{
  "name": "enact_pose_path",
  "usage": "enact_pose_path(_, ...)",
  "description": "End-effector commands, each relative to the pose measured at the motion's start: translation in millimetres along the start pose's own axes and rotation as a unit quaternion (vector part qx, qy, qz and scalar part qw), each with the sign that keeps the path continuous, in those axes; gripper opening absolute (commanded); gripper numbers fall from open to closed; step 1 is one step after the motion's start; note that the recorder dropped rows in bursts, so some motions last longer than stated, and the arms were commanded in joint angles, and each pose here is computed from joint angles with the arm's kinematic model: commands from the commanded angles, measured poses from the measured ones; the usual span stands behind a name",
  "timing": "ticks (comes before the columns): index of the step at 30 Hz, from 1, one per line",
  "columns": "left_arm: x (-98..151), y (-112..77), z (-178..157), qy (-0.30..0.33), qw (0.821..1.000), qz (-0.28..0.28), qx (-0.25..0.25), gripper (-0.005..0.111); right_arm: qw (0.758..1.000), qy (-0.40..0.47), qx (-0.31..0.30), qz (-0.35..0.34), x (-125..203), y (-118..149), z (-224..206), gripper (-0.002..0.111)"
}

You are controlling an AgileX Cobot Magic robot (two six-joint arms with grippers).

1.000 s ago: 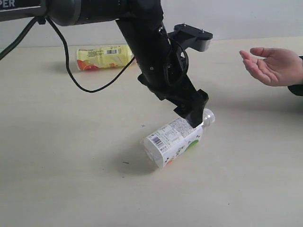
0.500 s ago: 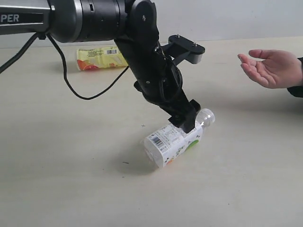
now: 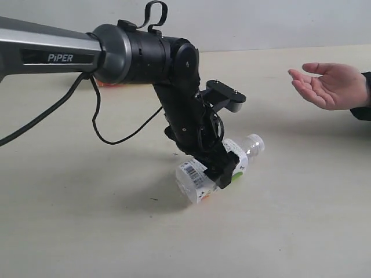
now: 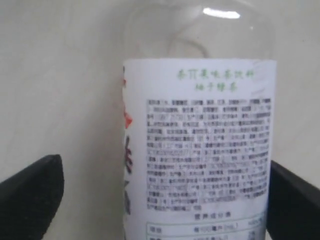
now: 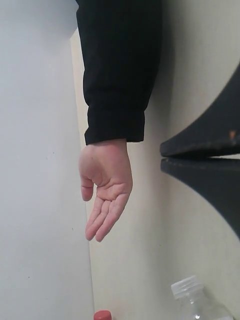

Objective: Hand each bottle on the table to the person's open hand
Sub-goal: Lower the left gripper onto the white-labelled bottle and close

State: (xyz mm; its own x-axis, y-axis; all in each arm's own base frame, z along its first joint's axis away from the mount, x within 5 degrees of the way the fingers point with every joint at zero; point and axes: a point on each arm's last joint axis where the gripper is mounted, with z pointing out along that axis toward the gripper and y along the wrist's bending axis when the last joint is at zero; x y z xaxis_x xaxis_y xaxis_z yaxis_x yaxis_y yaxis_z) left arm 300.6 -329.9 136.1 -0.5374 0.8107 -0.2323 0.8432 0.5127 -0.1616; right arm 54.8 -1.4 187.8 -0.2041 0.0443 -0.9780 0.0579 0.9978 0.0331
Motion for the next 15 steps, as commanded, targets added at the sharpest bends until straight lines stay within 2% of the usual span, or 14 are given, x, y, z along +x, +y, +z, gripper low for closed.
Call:
enact_pose_path(1,1,-2.4,3,0.003,1.000,0.001,0.008,0.060,1.000,-0.004,-0.001,-0.001,1,0,0,0.000)
enact_pose_path(3,1,-3.6,3,0.002,1.000,-0.006,0.015,0.007,1.000,-0.004,-0.001,-0.001,1,0,0,0.000)
enact_pose_path(4,1,-3.7,3,0.002,1.000,-0.005,0.015,0.002,1.000,-0.004,-0.001,-0.001,1,0,0,0.000)
enact_pose_path(12,-3,-4.4,-1,-0.017,1.000,-0.009,0.016,0.002,1.000,-0.004,-0.001,-0.001,1,0,0,0.000)
enact_pose_path(15,-6,-7.8,-15,-0.034,0.999,-0.012,0.019,0.002,1.000,-0.004,-0.001,-0.001,1,0,0,0.000)
